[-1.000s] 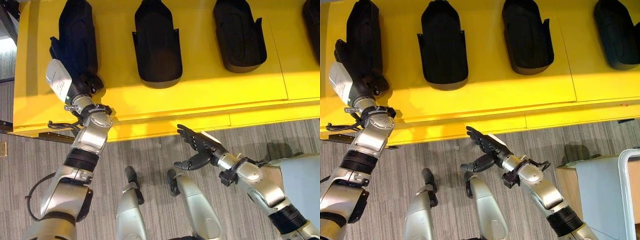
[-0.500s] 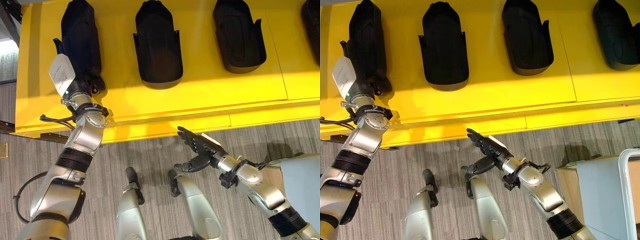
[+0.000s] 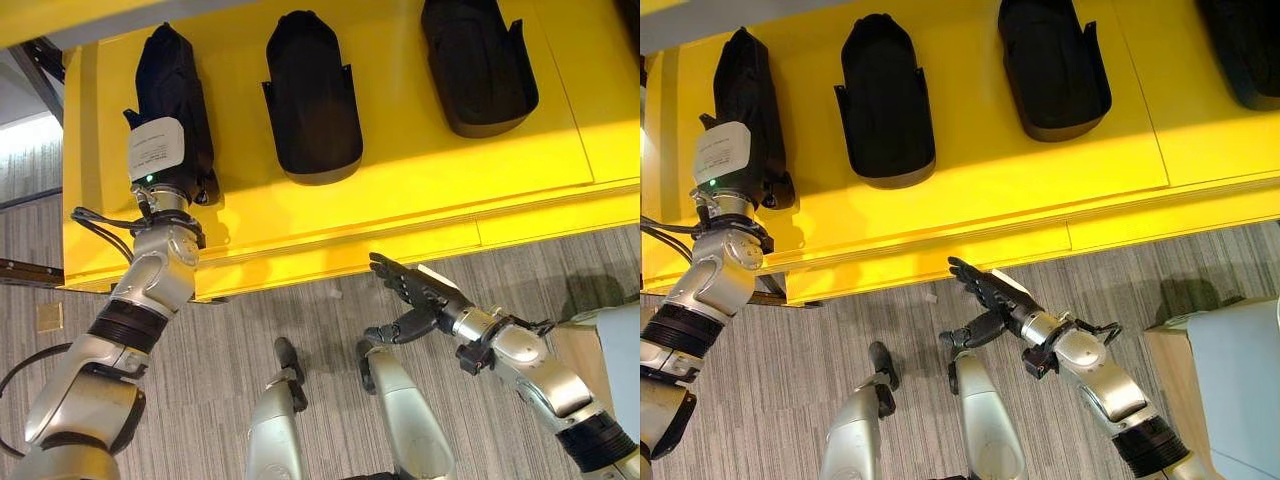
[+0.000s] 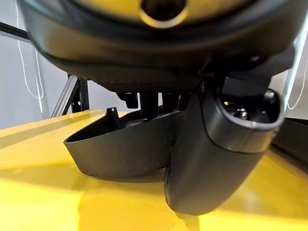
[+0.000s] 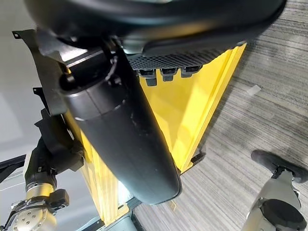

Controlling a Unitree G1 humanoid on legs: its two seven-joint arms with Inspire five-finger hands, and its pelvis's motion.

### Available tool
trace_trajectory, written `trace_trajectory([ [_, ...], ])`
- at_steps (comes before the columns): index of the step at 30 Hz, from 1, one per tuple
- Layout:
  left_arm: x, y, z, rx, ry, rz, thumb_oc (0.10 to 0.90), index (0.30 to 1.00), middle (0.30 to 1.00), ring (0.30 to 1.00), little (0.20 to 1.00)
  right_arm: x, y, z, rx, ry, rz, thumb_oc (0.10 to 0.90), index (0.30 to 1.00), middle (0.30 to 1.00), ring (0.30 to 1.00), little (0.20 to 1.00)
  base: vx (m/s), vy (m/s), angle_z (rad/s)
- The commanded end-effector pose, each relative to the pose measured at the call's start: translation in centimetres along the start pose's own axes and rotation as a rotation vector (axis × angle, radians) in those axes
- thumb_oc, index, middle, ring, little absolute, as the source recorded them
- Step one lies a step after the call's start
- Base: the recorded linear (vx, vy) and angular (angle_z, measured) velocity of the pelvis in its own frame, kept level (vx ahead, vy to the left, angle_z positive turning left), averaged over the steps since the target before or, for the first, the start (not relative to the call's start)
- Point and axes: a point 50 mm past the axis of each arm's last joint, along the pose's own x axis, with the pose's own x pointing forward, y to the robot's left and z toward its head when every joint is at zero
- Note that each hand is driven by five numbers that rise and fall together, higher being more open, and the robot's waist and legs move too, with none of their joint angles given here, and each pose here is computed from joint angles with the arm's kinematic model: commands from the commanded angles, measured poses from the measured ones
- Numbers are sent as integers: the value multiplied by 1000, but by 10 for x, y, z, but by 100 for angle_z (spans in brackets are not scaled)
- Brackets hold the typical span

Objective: Move parts from the plastic box to the shelf.

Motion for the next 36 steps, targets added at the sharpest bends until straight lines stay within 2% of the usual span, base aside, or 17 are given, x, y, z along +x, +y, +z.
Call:
trace_trajectory([
  [1,-29,-52,17,12,-120,-291,900,1000,1000,1000,1000,0,-5,45,-71,-228,14,900,1000,1000,1000,1000,15,45,0],
  [8,-40,-64,18,50,-160,-433,900,1000,1000,1000,1000,-6,-11,43,-87,-216,7,900,1000,1000,1000,1000,19,36,-1],
  [15,-52,-74,12,9,-128,-505,900,1000,1000,1000,1000,-10,-14,41,-99,-203,-2,900,1000,1000,1000,1000,8,9,-1],
  [22,-48,-70,-3,150,-92,-461,900,1000,1000,1000,1000,-11,-15,40,-97,-204,3,900,1000,1000,1000,1000,0,0,0],
  [23,-47,-66,-8,213,-68,-447,900,1000,1000,1000,1000,-12,-16,40,-95,-202,2,900,1000,1000,1000,1000,0,0,0],
  [25,-47,-67,-14,256,-52,-478,900,1000,1000,1000,1000,-11,-15,40,-93,-202,1,900,1000,1000,1000,1000,0,0,0],
  [30,-50,-66,-25,231,-1,-415,900,1000,1000,1000,1000,-11,-16,40,-92,-199,-2,900,1000,1000,1000,1000,0,0,0],
  [36,-42,-58,-26,314,-23,-362,900,1000,1000,1000,1000,-12,-17,39,-87,-199,-3,900,1000,1000,1000,1000,0,0,0],
])
